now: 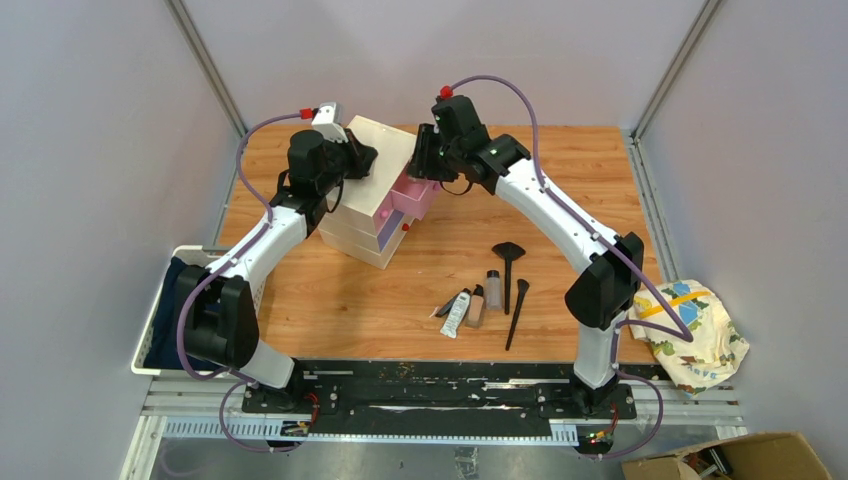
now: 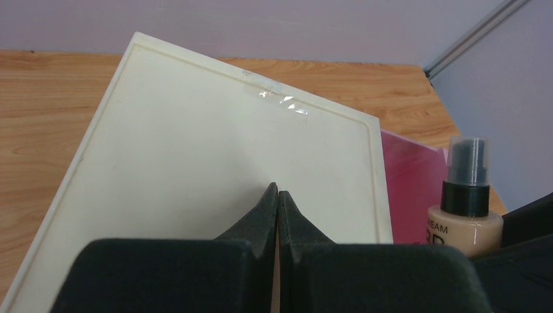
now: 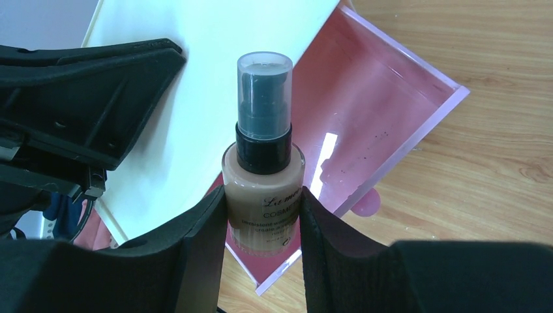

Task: Organize the makeup
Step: Place the makeup in the drawer.

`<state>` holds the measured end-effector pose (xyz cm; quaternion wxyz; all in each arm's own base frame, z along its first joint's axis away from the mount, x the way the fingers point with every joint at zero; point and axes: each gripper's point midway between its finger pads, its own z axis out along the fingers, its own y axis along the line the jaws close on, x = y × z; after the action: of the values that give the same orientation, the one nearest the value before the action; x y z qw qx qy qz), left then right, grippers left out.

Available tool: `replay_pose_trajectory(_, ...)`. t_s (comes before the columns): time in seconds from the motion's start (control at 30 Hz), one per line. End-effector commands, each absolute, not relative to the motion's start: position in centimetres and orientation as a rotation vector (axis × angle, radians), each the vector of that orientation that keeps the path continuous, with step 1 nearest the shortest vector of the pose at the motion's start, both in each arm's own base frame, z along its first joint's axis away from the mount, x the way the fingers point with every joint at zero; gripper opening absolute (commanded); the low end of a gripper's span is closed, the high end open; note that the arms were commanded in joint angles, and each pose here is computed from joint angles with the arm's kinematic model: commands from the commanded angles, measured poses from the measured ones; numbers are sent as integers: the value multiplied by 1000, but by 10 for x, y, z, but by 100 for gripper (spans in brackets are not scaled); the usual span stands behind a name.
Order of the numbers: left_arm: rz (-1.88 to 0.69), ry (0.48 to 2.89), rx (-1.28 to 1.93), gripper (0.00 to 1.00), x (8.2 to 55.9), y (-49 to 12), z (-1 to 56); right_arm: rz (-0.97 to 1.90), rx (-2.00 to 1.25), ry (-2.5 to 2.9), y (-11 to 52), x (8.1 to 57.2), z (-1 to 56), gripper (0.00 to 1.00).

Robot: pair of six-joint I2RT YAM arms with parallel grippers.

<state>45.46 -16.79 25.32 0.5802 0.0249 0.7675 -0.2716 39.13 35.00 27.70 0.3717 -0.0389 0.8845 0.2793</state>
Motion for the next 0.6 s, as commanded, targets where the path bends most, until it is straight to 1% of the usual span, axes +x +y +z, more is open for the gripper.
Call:
replay_pose_trajectory(0.0, -588, 2122, 61, 0, 422, -164, 163, 735, -112, 2244, 354, 386, 287, 48)
replay_pose_trajectory(0.13, -584, 2119, 61, 0, 422, -163, 164, 730, -118, 2230, 352, 386, 290, 65)
replay_pose_trajectory(0.2, -583, 2121, 60, 0, 422, -163, 164, 730, -123, 2225, 351, 386, 292, 68)
replay_pose_trajectory(0.27, -584, 2122, 61, 0, 422, -163, 163, 731, -121, 2220, 350, 385, 294, 68)
replay_pose_trajectory(0.37, -582, 2123, 61, 0, 422, -163, 164, 730, -128, 2183, 347, 379, 306, 61)
replay_pose_trajectory(0.43, -582, 2121, 62, 0, 422, -163, 164, 672, -132, 2143, 337, 374, 315, 58)
replay_pose_trajectory(0.57, -585, 2123, 61, 0, 422, -163, 164, 634, -159, 2077, 317, 349, 340, 52)
